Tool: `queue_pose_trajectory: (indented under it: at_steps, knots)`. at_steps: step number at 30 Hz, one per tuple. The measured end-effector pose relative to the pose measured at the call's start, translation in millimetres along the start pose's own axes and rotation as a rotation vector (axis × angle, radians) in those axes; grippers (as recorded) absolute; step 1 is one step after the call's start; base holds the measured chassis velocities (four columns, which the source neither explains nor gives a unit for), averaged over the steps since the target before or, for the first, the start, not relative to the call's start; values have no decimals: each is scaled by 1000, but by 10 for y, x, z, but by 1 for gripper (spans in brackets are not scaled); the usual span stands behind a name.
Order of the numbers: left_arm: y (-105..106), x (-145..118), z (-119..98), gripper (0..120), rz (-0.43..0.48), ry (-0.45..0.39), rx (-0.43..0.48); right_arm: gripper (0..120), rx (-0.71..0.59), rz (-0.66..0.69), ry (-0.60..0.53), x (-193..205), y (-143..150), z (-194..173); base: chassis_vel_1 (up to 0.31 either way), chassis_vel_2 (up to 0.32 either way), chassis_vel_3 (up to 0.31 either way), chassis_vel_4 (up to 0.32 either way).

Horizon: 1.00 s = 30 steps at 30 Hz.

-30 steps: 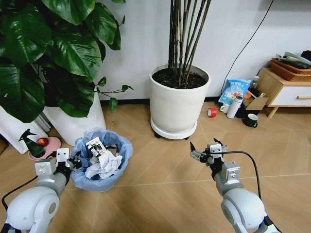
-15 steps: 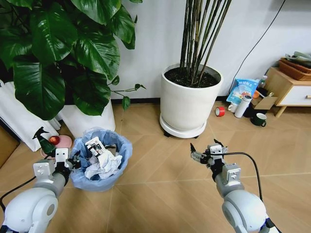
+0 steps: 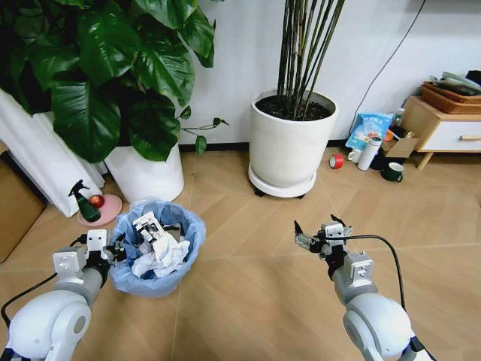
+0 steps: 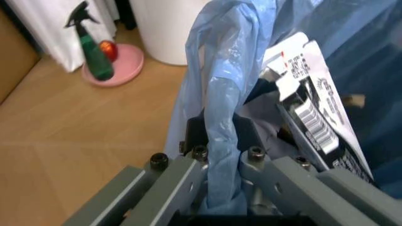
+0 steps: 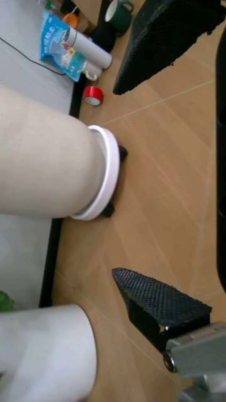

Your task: Pick up the trash bin and place the garbage on the floor into it.

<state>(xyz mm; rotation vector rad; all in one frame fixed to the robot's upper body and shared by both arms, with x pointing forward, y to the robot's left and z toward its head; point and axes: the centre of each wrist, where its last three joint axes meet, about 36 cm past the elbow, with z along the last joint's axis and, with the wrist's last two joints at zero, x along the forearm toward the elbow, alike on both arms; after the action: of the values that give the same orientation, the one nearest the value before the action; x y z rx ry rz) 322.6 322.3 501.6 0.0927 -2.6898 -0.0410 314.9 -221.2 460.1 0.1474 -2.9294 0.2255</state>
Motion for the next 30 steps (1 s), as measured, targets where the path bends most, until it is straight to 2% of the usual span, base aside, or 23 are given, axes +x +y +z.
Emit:
queue_pose_trajectory:
  at_steps: [18,23,30]
  knots:
    - [-44,-4,59,0,0,7,18,100,-10,-1,1,-23,-1,53,355,-309,-367,305]
    - [-56,8,84,0,-4,8,24,100,-16,-9,0,-41,-3,61,225,-217,-196,221]
    - [-94,72,76,0,-1,-4,29,100,-18,-15,1,-17,-3,57,20,-20,-9,23]
